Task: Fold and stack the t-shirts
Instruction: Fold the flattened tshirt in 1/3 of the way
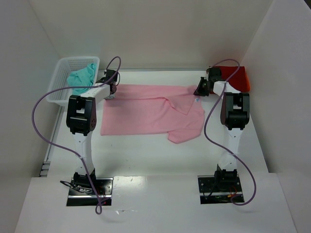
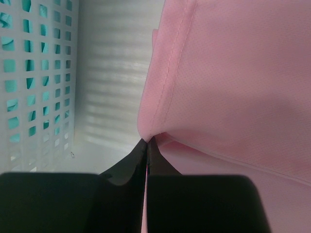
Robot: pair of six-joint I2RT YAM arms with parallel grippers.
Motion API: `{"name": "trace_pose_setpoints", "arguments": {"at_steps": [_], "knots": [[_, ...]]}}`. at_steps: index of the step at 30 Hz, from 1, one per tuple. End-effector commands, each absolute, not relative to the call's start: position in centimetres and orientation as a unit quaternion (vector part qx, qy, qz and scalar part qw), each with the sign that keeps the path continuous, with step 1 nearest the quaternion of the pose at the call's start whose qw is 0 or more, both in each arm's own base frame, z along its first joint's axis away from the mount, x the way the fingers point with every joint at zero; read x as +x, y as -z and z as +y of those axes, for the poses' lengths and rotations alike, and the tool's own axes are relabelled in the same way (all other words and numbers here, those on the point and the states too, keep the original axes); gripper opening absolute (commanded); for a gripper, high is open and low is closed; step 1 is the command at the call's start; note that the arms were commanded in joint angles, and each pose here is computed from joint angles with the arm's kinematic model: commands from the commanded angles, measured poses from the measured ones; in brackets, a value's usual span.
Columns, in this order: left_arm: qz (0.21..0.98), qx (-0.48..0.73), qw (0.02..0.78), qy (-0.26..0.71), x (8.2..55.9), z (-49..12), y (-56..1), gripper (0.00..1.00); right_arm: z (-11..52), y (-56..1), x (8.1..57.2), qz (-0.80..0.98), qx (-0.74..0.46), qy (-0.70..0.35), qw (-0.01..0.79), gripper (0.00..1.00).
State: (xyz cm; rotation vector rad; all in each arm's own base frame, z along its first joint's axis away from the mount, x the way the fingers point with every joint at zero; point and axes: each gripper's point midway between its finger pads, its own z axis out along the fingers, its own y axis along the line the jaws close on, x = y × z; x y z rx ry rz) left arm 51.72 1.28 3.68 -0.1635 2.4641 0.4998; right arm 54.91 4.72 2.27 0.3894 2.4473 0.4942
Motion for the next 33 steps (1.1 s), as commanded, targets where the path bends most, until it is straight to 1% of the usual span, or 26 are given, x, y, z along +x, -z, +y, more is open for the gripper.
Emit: {"name": "trace_pose_setpoints", "arguments": {"at_steps": [1,2,3,4,6,12,16,20,22,24,25,27,28,30,31,32,33], "knots": [[0.923,-0.065,0.323,-0.2,52.2,1.6,-5.5,0.0,3.1,-1.3,54.6,0.934,0.158,-0.134,0.292,0.15],[0.923,-0.065,0.323,-0.2,52.2,1.6,-5.5,0.0,2.9,-1.3,54.6,0.934,0.159,-0.13,0.293,0.15],[0.924,-0.064,0.319,-0.2,52.1,1.6,-5.0,0.0,2.9,-1.7,54.5,0.934,0.159,-0.13,0.293,0.13],[0.923,-0.066,0.319,-0.205,52.1,1.8,-5.1,0.0,2.7,-1.7,54.5,0.934,0.161,-0.124,0.295,0.12],[0.923,-0.066,0.319,-0.205,52.1,1.8,-5.1,0.0,1.5,-2.1,54.7,0.931,0.171,-0.117,0.301,0.09],[0.921,-0.064,0.318,-0.215,51.7,2.2,-5.1,0.0,0.4,-2.1,54.7,0.929,0.18,-0.114,0.302,0.03],[0.918,-0.06,0.316,-0.234,51.4,2.8,-5.5,0.0,0.4,-2.1,54.7,0.929,0.18,-0.114,0.302,0.02],[0.918,-0.052,0.318,-0.232,51.6,2.7,-5.5,0.0,0.4,-2.1,54.7,0.929,0.18,-0.114,0.302,0.02],[0.917,-0.053,0.322,-0.231,51.6,2.7,-6.0,0.05,0.6,-2.2,54.7,0.929,0.178,-0.119,0.301,0.02],[0.919,-0.046,0.319,-0.226,51.4,2.1,-5.6,0.07,1.1,-2.3,54.6,0.929,0.174,-0.131,0.299,0.02],[0.918,-0.046,0.328,-0.218,51.7,1.9,-6.1,0.07,1.3,-2.9,54.7,0.927,0.171,-0.138,0.303,0.07],[0.918,-0.042,0.331,-0.214,51.8,1.7,-6.5,0.1,1.7,-3.6,55.0,0.924,0.165,-0.15,0.31,0.12],[0.919,-0.036,0.332,-0.209,51.8,1.1,-6.5,0.1,2.1,-4.4,55.0,0.922,0.16,-0.163,0.314,0.18],[0.916,-0.038,0.346,-0.199,52.2,0.8,-7.8,0.13,3.2,-6.8,55.3,0.912,0.148,-0.195,0.329,0.22],[0.914,-0.034,0.355,-0.192,52.3,0.2,-8.6,0.16,3.5,-8.6,55.6,0.904,0.139,-0.206,0.347,0.26],[0.916,-0.036,0.356,-0.184,52.3,-0.1,-8.5,0.19,3.9,-8.8,55.5,0.903,0.139,-0.218,0.344,0.28],[0.914,-0.037,0.361,-0.183,52.5,-0.1,-9.2,0.28,4.5,-11.0,55.7,0.893,0.125,-0.237,0.362,0.3]]}}
